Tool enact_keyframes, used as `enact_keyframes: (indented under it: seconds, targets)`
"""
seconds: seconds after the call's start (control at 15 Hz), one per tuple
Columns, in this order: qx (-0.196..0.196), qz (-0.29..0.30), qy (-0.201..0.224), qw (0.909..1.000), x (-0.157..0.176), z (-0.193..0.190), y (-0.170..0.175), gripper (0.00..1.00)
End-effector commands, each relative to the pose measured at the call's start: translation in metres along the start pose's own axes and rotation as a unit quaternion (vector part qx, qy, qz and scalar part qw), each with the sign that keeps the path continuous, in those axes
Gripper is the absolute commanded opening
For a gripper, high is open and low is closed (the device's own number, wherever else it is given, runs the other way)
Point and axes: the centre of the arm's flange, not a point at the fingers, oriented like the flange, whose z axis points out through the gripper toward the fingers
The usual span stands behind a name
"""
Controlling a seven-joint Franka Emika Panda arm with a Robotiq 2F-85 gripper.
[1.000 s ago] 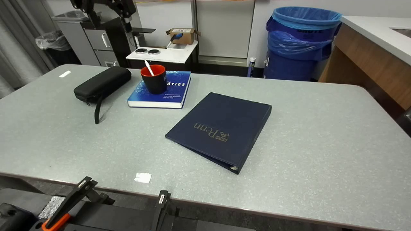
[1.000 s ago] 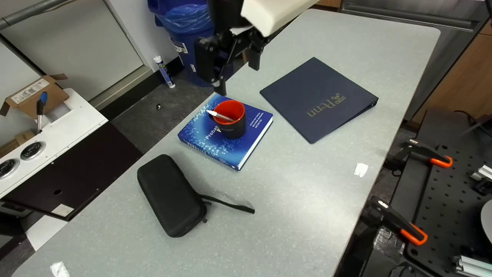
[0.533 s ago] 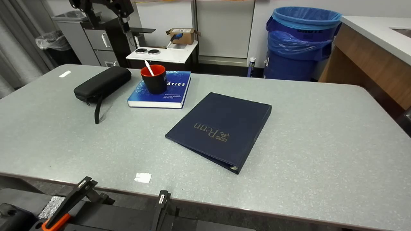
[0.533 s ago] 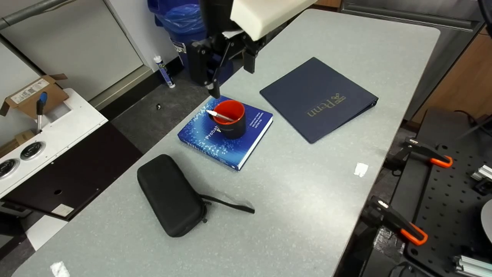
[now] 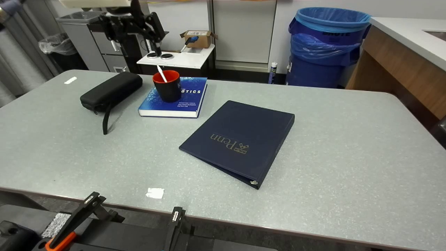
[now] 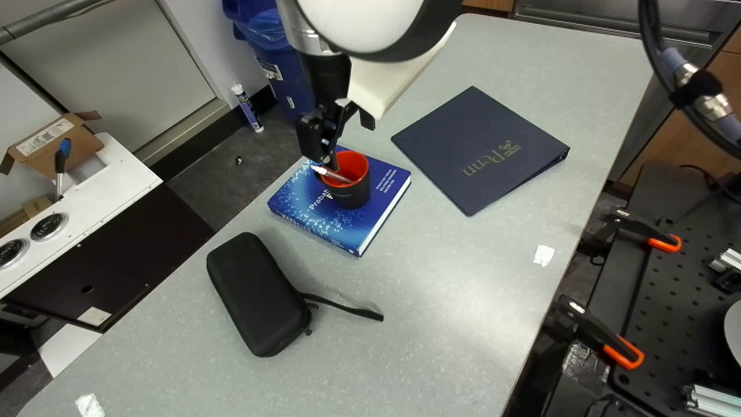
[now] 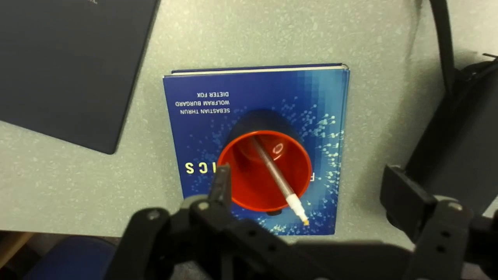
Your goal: Remove the pen from the mug and put it on the table
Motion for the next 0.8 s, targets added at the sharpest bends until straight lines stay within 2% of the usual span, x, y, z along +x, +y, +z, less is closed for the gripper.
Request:
enact_keyframes:
  seconds: [0.0, 0.2, 0.27, 0.6, 0.73]
  targets:
    - [-0.012, -0.001, 0.016, 0.9998, 0.047, 0.042, 0.002, 1.0]
    - [-0.006, 0.013, 0.019, 0.9997, 0.064, 0.058, 0.004, 1.0]
    - [-0.002, 0.006, 0.008, 0.9999, 0.038, 0.05, 0.009, 1.0]
    - [-0.001, 0.007, 0.011, 0.9999, 0.051, 0.058, 0.007, 1.0]
    - [-0.007, -0.001, 0.029, 0.9996, 0.058, 0.062, 0.004, 1.0]
